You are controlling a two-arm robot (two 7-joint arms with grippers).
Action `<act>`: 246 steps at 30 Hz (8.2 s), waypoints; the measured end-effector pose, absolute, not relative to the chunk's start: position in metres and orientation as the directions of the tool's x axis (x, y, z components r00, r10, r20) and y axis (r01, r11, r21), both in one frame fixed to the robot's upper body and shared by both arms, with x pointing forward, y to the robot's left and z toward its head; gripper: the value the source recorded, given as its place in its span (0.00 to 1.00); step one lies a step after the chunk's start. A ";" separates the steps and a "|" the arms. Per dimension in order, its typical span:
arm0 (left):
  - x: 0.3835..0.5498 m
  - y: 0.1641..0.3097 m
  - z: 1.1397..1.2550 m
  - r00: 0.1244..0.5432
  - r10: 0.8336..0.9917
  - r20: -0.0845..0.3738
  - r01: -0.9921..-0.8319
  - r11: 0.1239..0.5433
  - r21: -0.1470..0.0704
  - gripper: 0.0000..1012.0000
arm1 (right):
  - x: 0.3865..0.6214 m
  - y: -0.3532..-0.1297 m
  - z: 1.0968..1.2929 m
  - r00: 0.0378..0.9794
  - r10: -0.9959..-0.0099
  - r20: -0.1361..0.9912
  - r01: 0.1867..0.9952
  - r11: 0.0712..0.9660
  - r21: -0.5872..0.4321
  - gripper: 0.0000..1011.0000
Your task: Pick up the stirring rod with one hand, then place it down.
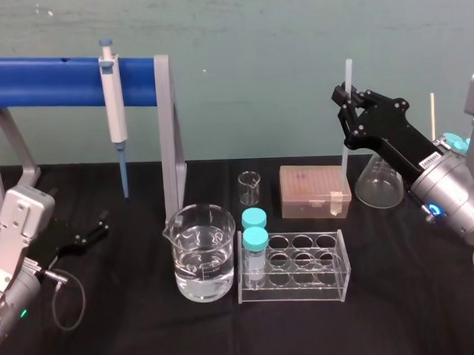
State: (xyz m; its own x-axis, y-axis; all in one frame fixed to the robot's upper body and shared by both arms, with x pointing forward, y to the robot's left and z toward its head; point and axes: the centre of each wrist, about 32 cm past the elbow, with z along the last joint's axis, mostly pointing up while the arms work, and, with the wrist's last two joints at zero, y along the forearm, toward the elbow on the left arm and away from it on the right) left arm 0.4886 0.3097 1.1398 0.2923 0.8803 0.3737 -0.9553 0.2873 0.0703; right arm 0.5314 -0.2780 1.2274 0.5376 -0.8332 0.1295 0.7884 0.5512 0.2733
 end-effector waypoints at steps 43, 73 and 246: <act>0.489 0.310 1.140 0.292 0.880 0.374 -0.955 0.287 0.070 0.99 | 0.527 -0.274 1.223 0.551 -0.826 0.118 0.786 0.561 0.261 0.07; 0.489 0.310 1.140 0.292 0.880 0.374 -0.955 0.287 0.070 0.99 | 0.524 -0.272 1.221 0.550 -0.827 0.114 0.787 0.559 0.260 0.07; 0.489 0.310 1.140 0.292 0.880 0.374 -0.955 0.287 0.070 0.99 | 0.541 -0.264 1.125 0.711 -0.703 -0.020 0.697 0.700 0.157 0.27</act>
State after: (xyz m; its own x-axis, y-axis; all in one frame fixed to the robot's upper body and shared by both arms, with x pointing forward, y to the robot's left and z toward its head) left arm 0.4886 0.3097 1.1398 0.2923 0.8803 0.3738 -0.9553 0.2873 0.0703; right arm 0.5411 -0.2637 1.1251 0.7106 -0.7033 -0.0198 0.6969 0.6997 0.1574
